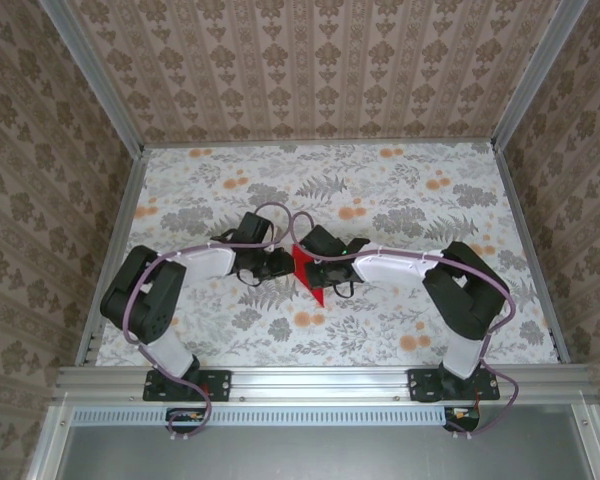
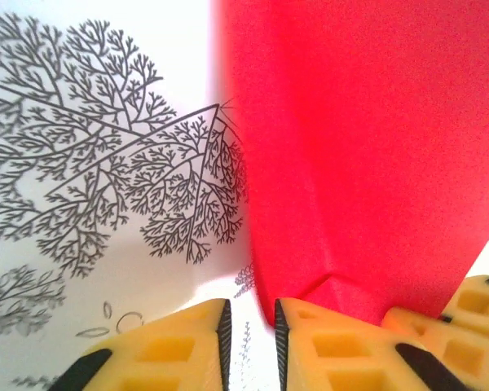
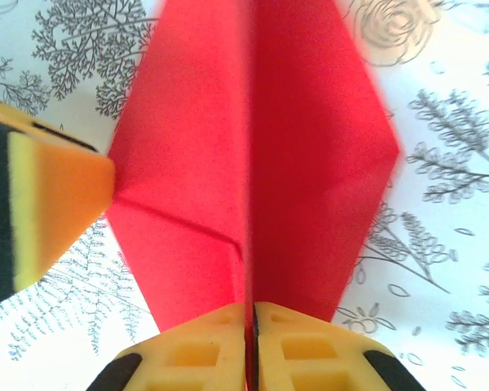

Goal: Fold a paper plane with a square sheet of paper (pick it up from the middle)
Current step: Move a paper plane to the center of the table.

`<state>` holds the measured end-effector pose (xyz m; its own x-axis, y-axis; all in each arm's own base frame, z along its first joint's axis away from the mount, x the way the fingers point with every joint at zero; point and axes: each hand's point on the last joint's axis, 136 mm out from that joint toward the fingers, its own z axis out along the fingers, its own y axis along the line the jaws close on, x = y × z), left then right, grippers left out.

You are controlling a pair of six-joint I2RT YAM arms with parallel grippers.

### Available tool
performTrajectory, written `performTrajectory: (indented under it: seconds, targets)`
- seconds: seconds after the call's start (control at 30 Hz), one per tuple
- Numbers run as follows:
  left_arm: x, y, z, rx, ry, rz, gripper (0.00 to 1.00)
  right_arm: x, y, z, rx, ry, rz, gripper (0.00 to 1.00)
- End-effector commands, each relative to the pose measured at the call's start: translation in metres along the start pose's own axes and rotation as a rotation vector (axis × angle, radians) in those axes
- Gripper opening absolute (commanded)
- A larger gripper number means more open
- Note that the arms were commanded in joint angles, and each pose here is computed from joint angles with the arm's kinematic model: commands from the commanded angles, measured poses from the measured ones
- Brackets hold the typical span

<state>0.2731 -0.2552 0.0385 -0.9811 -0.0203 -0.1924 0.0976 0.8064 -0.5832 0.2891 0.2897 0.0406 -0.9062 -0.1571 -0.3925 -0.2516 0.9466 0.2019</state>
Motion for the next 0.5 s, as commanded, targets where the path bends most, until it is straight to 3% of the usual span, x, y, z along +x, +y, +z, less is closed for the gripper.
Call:
performTrajectory:
  seconds: [0.0, 0.17, 0.47]
  targets:
    - [-0.017, -0.002, -0.026, -0.064, -0.075, 0.012, 0.31, -0.015, -0.014, -0.026, 0.099, -0.071, -0.003, 0.09]
    - [-0.022, 0.023, -0.044, -0.204, -0.147, -0.042, 0.47, -0.015, -0.030, -0.033, 0.187, -0.077, -0.002, 0.10]
    - [-0.021, 0.047, -0.055, -0.284, -0.197, -0.111, 0.59, -0.007, -0.033, -0.008, 0.225, -0.017, 0.022, 0.15]
